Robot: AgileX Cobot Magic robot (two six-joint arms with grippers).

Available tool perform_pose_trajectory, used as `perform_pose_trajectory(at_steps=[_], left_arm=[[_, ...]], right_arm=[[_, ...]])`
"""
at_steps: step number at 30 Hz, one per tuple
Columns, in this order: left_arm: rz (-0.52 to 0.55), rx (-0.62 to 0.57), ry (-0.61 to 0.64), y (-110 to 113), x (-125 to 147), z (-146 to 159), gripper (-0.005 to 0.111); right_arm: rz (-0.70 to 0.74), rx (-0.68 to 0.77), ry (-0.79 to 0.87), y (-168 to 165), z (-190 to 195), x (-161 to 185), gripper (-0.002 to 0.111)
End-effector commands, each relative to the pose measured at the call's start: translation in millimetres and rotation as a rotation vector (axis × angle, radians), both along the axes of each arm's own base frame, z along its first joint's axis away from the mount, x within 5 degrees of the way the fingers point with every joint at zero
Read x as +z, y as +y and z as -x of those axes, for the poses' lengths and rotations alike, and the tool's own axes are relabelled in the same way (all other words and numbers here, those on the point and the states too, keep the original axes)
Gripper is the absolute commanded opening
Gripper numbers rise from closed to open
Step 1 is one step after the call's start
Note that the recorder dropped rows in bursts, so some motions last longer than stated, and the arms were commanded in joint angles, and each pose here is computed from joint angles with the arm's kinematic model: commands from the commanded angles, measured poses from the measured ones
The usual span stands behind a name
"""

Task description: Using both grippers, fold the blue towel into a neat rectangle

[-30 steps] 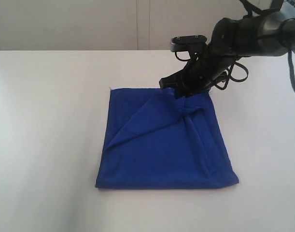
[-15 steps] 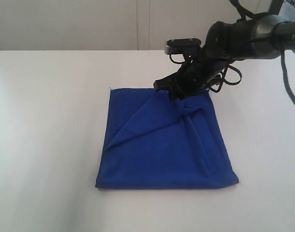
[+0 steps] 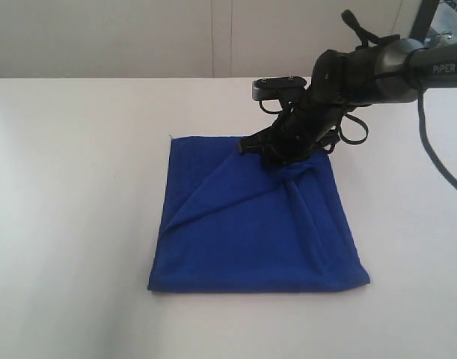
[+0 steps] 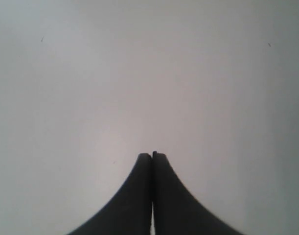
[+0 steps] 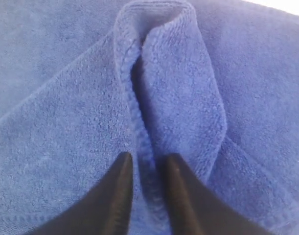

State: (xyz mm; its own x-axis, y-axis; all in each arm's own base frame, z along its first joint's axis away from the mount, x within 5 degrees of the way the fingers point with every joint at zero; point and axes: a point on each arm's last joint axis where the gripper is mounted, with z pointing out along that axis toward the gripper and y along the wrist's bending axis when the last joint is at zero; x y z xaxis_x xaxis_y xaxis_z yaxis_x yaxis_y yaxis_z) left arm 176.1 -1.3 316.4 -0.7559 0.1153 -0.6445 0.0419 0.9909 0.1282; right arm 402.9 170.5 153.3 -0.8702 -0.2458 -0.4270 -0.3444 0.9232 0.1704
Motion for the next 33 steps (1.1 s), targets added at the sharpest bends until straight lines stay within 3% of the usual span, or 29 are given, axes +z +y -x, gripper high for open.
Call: perform_pose_trajectory(at_steps=[1, 3, 12, 22, 23, 27, 33], left_arm=[[0.005, 0.006, 0.004, 0, 1, 2, 0.000], [0.005, 0.006, 0.004, 0, 1, 2, 0.000], [0.005, 0.006, 0.004, 0, 1, 2, 0.000], [0.005, 0.006, 0.004, 0, 1, 2, 0.000], [0.005, 0.006, 0.004, 0, 1, 2, 0.000], [0.005, 0.006, 0.004, 0, 1, 2, 0.000], [0.005, 0.006, 0.004, 0, 1, 2, 0.000]], right_arm=[[-0.010, 0.007, -0.011, 1, 1, 7, 0.008], [-0.021, 0.005, -0.005, 4, 2, 7, 0.000], [-0.130, 0.053, -0.008, 37, 12, 21, 0.000], [-0.110, 0.103, 0.005, 53, 17, 8, 0.000], [-0.106, 0.105, 0.004, 53, 17, 8, 0.002], [-0.078, 0.138, -0.074, 48, 18, 33, 0.029], [-0.036, 0.103, -0.054, 36, 16, 34, 0.029]])
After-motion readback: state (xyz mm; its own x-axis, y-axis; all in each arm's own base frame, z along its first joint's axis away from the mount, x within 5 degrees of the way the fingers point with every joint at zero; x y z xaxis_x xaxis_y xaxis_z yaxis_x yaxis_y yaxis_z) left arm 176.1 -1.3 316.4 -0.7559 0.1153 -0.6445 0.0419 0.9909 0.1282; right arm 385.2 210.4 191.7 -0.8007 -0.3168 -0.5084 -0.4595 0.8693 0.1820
